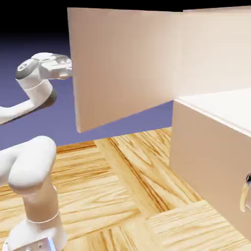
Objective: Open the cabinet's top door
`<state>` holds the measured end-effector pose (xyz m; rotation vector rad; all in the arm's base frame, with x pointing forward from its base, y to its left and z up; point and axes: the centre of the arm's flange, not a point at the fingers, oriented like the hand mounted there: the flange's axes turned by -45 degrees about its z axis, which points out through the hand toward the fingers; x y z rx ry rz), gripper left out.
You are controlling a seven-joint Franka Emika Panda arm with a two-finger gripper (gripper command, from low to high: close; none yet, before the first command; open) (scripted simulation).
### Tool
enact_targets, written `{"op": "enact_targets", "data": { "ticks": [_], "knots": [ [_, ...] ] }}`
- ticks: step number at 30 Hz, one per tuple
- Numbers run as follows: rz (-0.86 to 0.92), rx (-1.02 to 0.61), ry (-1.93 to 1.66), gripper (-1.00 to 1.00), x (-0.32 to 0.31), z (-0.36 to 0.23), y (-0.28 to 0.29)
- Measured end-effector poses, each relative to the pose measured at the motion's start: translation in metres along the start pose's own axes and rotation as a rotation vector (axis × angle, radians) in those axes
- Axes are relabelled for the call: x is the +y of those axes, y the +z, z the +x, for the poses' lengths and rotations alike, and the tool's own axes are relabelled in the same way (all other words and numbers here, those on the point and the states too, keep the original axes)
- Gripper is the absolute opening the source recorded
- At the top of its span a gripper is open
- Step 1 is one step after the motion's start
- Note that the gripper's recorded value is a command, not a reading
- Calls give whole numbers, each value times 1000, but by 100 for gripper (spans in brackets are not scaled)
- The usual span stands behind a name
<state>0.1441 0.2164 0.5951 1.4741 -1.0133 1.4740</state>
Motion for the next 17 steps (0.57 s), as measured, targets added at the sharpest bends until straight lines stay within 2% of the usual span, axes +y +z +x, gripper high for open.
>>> {"op": "enact_targets", "data": {
  "ticks": [17],
  "knots": [
    [-308,0,0,-100,-69,0,-149]
  ]
}}
